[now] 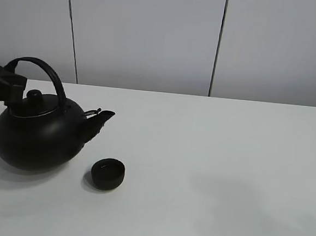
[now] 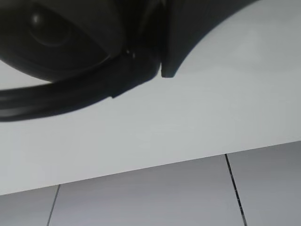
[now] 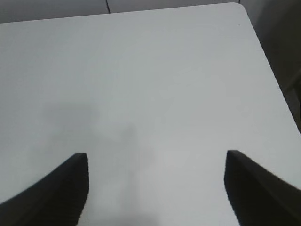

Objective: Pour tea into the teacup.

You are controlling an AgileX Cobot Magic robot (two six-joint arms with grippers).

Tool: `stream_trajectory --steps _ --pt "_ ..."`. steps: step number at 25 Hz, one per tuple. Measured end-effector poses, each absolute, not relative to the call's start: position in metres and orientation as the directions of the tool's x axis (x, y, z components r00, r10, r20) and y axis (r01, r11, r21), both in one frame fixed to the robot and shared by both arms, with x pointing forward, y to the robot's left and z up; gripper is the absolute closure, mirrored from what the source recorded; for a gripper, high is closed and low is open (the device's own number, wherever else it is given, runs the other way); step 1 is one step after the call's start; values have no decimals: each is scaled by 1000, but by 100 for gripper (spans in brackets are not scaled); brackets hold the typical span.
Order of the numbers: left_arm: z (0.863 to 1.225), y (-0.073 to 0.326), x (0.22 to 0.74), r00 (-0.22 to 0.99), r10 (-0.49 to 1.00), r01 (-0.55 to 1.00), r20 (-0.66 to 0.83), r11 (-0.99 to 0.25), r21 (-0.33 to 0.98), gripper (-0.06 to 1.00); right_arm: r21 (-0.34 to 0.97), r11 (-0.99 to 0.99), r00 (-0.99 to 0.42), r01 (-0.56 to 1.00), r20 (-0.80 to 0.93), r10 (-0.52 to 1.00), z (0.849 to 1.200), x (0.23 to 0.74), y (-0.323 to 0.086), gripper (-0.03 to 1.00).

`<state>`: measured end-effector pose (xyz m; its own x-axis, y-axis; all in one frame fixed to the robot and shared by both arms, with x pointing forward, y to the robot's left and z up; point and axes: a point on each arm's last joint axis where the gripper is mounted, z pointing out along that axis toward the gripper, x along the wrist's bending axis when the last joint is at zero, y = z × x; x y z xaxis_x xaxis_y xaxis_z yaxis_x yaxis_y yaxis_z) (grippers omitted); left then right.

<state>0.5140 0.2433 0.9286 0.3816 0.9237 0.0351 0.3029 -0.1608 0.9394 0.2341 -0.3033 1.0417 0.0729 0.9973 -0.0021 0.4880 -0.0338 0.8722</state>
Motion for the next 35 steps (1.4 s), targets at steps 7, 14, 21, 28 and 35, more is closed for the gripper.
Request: stream_trajectory --steps 7,14,21,28,35 --pt "923 259 500 306 952 288 -13 -80 954 83 872 -34 73 488 -2 997 1042 234 -303 42" --pt "915 268 483 277 961 280 -15 -66 958 83 873 -34 73 487 -2 997 1042 234 -303 42" --pt "909 268 473 296 955 300 26 -119 946 83 873 -34 73 487 -2 997 1042 234 -303 42" --pt "909 268 473 303 952 288 53 -145 947 83 873 -34 73 487 -2 997 1042 234 -303 42" --pt "909 268 474 307 949 283 67 -158 946 83 873 -34 73 487 -2 997 1042 234 -303 42"
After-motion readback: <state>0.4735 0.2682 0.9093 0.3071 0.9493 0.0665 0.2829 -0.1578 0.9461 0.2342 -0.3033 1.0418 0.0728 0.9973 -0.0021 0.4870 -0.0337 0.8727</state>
